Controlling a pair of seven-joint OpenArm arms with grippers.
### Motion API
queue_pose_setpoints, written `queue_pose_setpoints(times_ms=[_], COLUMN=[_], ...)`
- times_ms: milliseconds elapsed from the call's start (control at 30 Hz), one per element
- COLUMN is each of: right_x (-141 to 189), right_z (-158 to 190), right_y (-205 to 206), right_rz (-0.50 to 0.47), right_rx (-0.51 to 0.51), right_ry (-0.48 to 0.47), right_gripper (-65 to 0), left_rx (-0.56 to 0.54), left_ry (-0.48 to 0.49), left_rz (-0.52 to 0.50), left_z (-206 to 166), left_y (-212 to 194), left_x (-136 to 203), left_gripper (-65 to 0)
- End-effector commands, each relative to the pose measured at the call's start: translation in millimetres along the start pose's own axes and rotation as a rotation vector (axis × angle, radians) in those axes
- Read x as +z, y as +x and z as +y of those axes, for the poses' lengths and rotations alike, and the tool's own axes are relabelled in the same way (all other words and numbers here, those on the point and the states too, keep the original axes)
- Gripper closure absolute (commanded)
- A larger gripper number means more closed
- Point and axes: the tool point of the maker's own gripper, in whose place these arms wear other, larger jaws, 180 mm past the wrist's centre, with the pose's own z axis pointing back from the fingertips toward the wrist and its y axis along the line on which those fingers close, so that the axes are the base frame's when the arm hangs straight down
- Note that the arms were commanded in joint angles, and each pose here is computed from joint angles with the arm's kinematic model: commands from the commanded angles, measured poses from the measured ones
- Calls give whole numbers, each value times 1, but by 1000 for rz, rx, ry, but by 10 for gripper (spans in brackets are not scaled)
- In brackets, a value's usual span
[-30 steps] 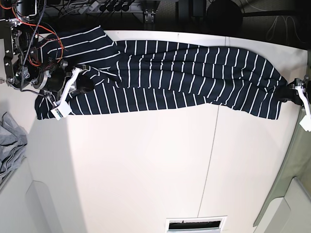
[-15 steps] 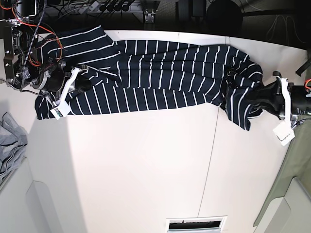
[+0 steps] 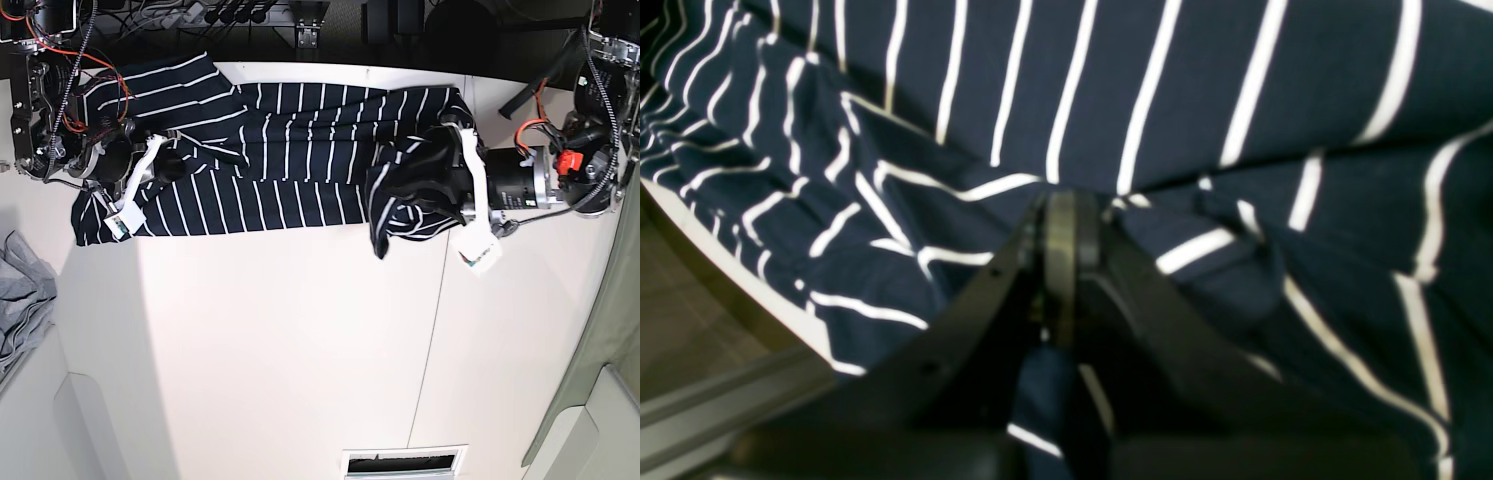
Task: Layout the t-shirt on the table in an organized manner, then fold the t-shirt properly
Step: 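Lift the strip end with the left gripper and carry it toward the right gripper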
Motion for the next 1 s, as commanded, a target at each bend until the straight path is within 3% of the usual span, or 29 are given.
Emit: queue_pose_setpoints(times_ms=[0,200,467,600,733,833,967], right_x=[6,6,6,6,6,6,6], right_z=[-5,-5,-4,-4,-5,-5,-5], right_y=[12,12,13,13,13,13,14], right_rz=[-36,-36,-38,-38,-39,-40,-43], right_rx=[10,10,8,8,7,8,7], right_ry=[-10,-10,-7,-8,-9,-9,-9], right_gripper=[0,0,0,0,-211,-232,-232], left_rx=[-24,-70,3,23,93,132,96], left_ry=[-29,-54,-10,-37,-137,-221,-222], left_rz=[-48,-27,-26,-55,-101,-131,-161], left_z=[-9,-33,-6,-12,-36,-55,-49], left_y=[13,1,-3,11,26,41,65], left_x=[-5,-63,-119,-132,-140,-145,-141], left_gripper=[0,0,-8,-293,-311,-311,-311])
